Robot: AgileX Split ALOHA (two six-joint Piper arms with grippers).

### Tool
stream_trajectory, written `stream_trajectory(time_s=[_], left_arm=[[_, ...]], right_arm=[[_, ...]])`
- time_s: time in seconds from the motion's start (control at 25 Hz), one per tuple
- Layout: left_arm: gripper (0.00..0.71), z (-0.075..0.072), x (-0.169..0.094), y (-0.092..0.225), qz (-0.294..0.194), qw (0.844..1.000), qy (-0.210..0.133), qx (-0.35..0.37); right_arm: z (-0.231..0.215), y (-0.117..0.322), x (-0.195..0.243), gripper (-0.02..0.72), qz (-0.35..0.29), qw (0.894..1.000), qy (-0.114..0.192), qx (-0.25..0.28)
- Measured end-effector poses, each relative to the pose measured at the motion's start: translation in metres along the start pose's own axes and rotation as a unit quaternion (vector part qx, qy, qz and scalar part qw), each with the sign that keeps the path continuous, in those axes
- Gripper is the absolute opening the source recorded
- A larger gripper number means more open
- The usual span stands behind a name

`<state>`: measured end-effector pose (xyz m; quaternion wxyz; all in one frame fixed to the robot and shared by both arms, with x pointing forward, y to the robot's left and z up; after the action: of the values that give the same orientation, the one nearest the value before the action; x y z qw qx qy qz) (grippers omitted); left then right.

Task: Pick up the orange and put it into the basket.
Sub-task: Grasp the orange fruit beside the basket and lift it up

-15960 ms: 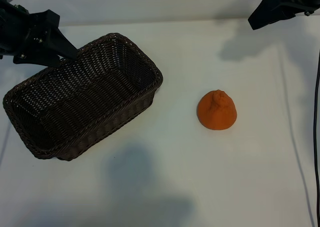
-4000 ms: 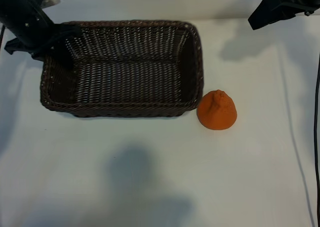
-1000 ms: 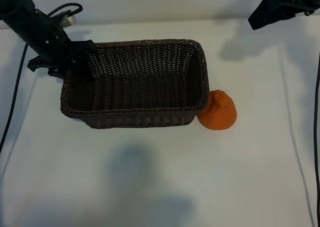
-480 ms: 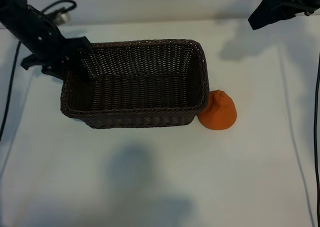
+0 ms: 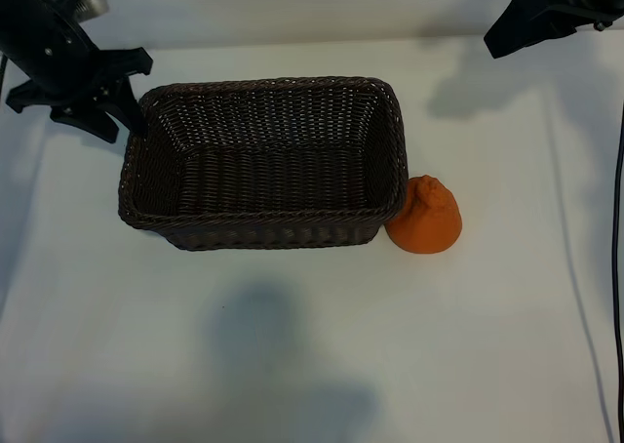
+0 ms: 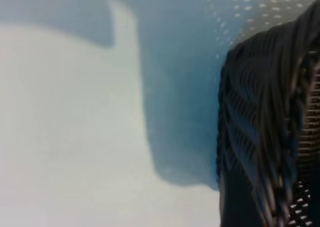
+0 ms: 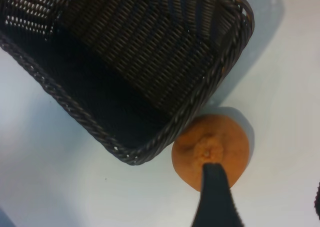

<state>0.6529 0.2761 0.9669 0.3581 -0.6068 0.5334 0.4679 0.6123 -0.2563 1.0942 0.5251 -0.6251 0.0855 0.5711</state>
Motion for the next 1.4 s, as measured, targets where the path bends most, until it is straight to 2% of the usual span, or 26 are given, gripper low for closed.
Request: stream_trajectory(time_s=[0.32, 0.68, 1.4], left_arm=[[0.400, -0.010, -0.037, 0.011, -0.044, 0.999, 0.007, 0.014], [0.400, -0.017, -0.064, 0.021, -0.078, 0.997, 0.012, 0.026], [0.402, -0.019, -0.068, 0.023, -0.083, 0.996, 0.014, 0.027]], right_arm=[[0.000, 0.000, 0.000, 0.462, 0.000, 1.000, 0.000, 0.000], [0.000, 0.000, 0.000, 0.462, 0.000, 1.000, 0.000, 0.000], [0.000, 0.000, 0.000, 0.462, 0.000, 1.000, 0.000, 0.000]])
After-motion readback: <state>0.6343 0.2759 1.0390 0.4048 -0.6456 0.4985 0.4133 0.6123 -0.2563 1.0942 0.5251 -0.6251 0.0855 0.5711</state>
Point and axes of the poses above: a point on each arm's last joint axis where the gripper is mounted, x pointing out along that axis toward the gripper, z along the wrist's bending axis when the last joint is at zero, y = z × x, the point moved 2 cm from there along x, pointing out along that axis toward the gripper, and after that the axes turned 11 degrees about -x, right-handed, at the moved point
